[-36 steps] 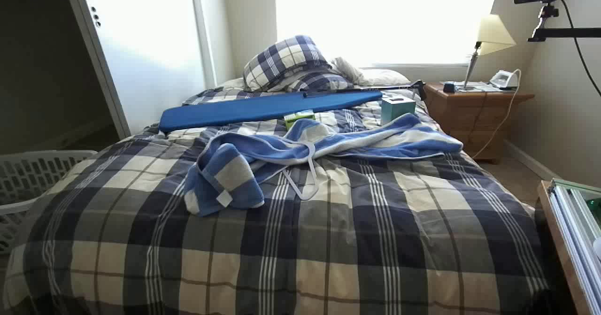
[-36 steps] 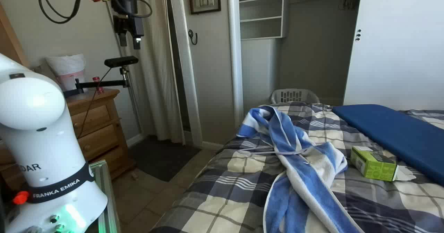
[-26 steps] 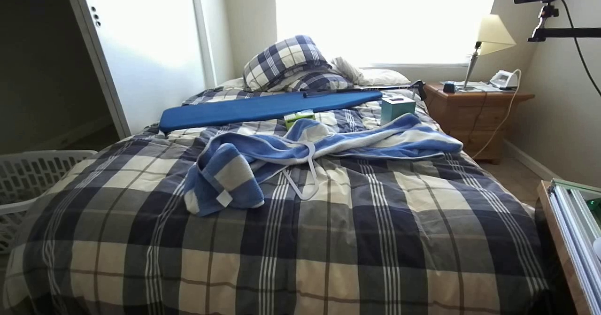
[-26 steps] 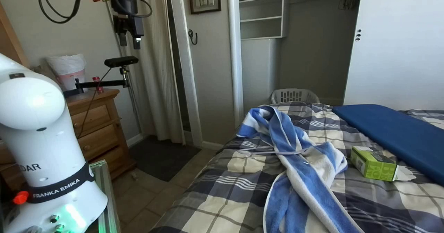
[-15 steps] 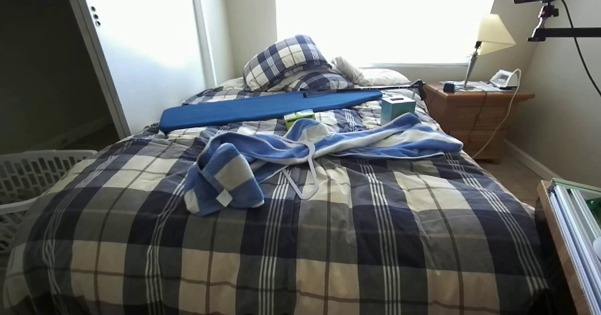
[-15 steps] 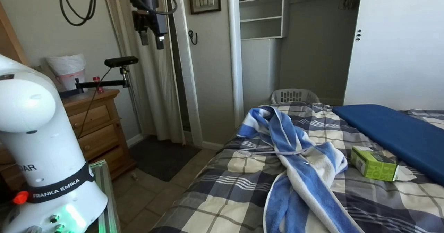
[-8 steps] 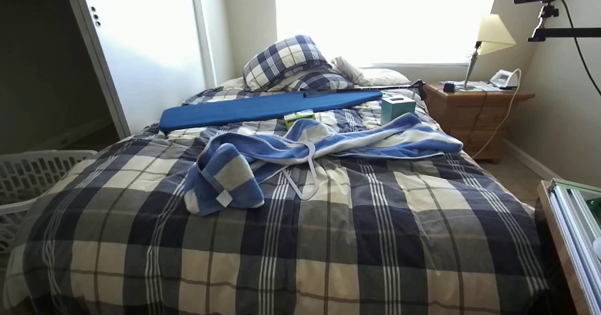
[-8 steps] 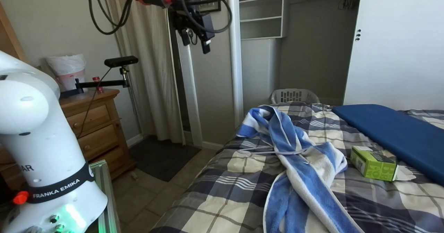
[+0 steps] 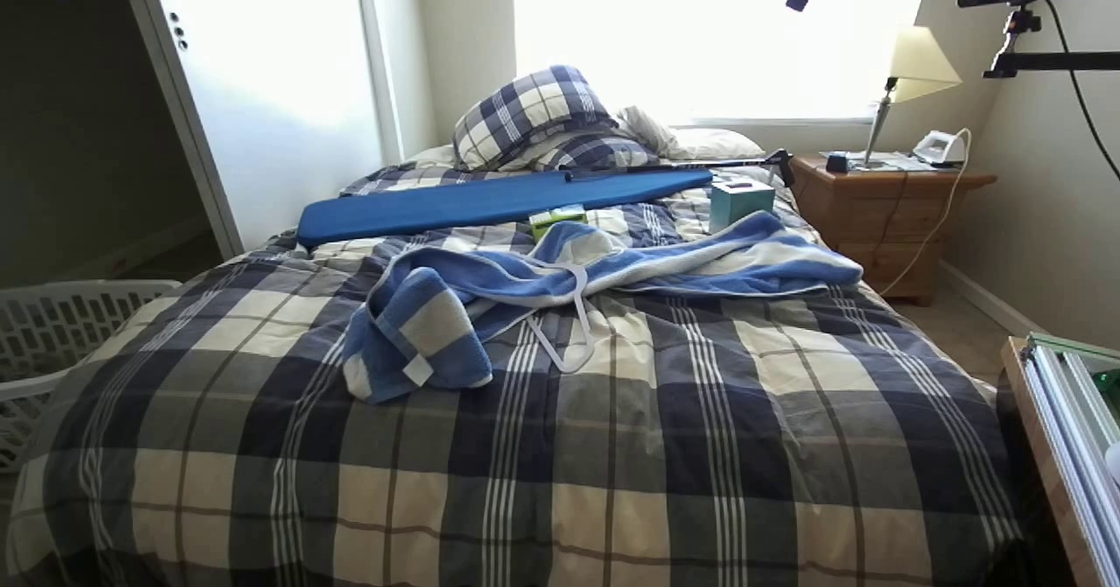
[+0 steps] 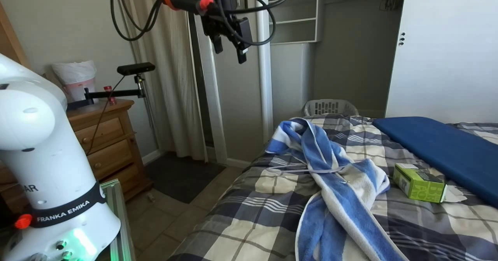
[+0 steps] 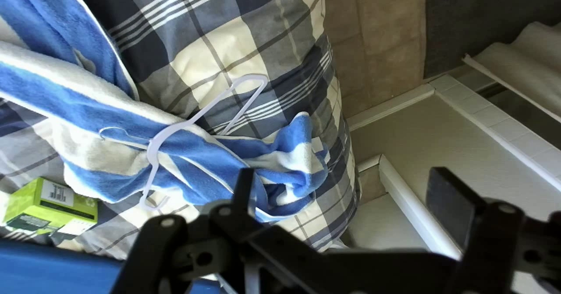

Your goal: Lift the hanger, then put it on the bed

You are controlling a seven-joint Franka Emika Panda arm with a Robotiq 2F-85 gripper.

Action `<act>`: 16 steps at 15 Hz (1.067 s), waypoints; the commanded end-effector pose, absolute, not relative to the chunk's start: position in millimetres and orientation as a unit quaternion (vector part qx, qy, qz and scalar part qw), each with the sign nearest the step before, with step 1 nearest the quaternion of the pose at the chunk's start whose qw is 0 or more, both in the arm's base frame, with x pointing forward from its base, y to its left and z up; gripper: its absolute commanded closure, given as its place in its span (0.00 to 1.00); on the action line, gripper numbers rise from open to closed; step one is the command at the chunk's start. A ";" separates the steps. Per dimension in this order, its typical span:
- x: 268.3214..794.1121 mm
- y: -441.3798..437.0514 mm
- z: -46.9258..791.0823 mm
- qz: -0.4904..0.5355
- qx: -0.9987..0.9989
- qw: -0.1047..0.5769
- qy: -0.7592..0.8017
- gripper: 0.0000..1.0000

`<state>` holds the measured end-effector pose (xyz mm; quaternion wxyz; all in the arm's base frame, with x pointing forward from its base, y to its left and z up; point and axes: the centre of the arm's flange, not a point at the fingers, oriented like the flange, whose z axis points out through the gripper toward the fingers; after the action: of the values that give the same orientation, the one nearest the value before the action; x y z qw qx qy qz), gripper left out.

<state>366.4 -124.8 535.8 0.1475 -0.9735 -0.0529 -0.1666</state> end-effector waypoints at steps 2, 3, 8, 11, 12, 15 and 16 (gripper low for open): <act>366.4 -124.7 535.8 -0.167 -0.973 0.148 -0.053 0.00; 380.2 -136.9 537.3 -0.180 -0.972 0.146 -0.021 0.00; 444.3 -222.3 522.4 -0.204 -0.947 0.233 0.085 0.00; 483.1 -253.9 496.1 -0.178 -0.933 0.266 0.162 0.00; 496.5 -258.6 483.0 -0.161 -0.929 0.281 0.178 0.00; 533.5 -265.3 443.5 -0.123 -0.919 0.293 0.234 0.00; 545.5 -266.1 430.9 -0.115 -0.916 0.294 0.249 0.00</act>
<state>480.9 -242.5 458.7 0.2802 -0.9268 0.1997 -0.1505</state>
